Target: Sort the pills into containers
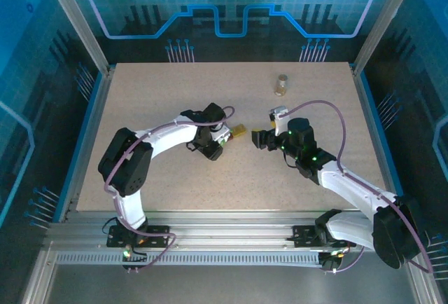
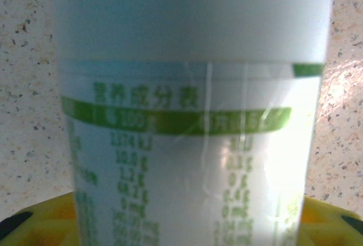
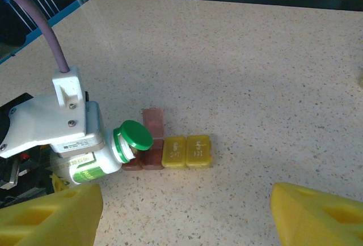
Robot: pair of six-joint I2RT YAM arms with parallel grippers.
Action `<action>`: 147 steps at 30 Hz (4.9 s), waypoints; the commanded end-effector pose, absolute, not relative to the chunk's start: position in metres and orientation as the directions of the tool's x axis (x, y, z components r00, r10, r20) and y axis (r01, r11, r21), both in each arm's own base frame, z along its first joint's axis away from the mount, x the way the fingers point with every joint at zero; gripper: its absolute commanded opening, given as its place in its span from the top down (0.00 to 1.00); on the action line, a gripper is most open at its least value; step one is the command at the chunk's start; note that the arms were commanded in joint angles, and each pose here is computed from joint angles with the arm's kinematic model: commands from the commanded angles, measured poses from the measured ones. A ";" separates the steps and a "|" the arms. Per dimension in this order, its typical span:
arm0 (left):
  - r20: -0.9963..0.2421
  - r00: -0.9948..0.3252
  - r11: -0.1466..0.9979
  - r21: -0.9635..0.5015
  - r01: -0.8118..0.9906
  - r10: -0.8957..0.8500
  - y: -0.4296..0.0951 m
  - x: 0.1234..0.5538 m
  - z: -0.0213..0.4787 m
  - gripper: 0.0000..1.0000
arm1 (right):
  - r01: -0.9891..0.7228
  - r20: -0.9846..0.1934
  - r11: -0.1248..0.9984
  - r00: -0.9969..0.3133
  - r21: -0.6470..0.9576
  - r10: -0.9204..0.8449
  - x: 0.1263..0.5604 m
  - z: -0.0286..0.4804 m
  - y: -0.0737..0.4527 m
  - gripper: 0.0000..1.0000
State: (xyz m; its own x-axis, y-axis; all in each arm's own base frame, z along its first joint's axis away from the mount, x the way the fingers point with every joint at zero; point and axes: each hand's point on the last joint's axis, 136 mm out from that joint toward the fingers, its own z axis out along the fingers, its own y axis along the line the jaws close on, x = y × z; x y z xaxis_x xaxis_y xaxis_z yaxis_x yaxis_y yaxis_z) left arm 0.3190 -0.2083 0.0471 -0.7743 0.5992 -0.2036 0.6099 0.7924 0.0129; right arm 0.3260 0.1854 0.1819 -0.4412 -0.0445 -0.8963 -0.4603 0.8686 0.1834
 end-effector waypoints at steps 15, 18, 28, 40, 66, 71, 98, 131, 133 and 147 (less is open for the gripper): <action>0.014 -0.684 0.678 0.118 0.726 0.730 -0.196 0.324 0.051 1.00 | -0.450 -0.906 0.868 -0.424 0.208 -0.003 0.327 0.192 0.180 0.22; 0.043 -0.667 0.656 0.144 0.741 0.743 -0.193 0.328 0.053 1.00 | -0.451 -0.904 0.868 -0.427 0.210 -0.003 0.327 0.191 0.180 0.22; 0.099 -0.611 0.590 0.181 0.787 0.785 -0.197 0.338 0.061 1.00 | -0.454 -0.904 0.865 -0.427 0.213 -0.001 0.327 0.191 0.181 0.22; 0.160 -0.536 0.494 0.241 0.836 0.829 -0.193 0.337 0.060 1.00 | -0.455 -0.902 0.863 -0.432 0.218 0.001 0.327 0.191 0.181 0.22; 0.229 -0.485 0.394 0.347 0.851 0.844 -0.188 0.365 0.074 1.00 | -0.465 -0.897 0.855 -0.441 0.229 0.001 0.326 0.190 0.184 0.22; 0.275 -0.464 0.356 0.365 0.860 0.842 -0.182 0.368 0.073 1.00 | -0.465 -0.896 0.854 -0.444 0.232 0.002 0.327 0.189 0.185 0.22; 0.278 -0.440 0.320 0.387 0.865 0.854 -0.191 0.373 0.072 1.00 | -0.468 -0.885 0.849 -0.466 0.246 -0.001 0.328 0.183 0.188 0.21; -0.973 0.223 0.736 0.104 0.669 -0.065 -0.215 0.269 0.303 1.00 | -0.468 -0.936 0.860 -0.350 0.204 0.032 0.328 0.193 0.178 0.21; -0.946 0.301 0.760 0.106 0.641 -0.121 -0.197 0.252 0.325 1.00 | -0.471 -0.935 0.858 -0.353 0.204 0.029 0.329 0.191 0.179 0.21; -0.964 -0.108 0.676 0.089 0.732 0.243 -0.229 0.284 0.257 1.00 | -0.477 -0.929 0.855 -0.371 0.203 0.014 0.331 0.185 0.182 0.21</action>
State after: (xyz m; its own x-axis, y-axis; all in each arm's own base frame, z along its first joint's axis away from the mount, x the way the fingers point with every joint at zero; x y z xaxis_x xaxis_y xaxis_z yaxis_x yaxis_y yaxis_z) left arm 0.2812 -0.2219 0.2874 0.0456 0.1182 -0.9919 0.6852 0.7189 0.1172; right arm 0.3262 0.1872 0.1789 -0.4017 0.0128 -0.9157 -0.4832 0.8464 0.2238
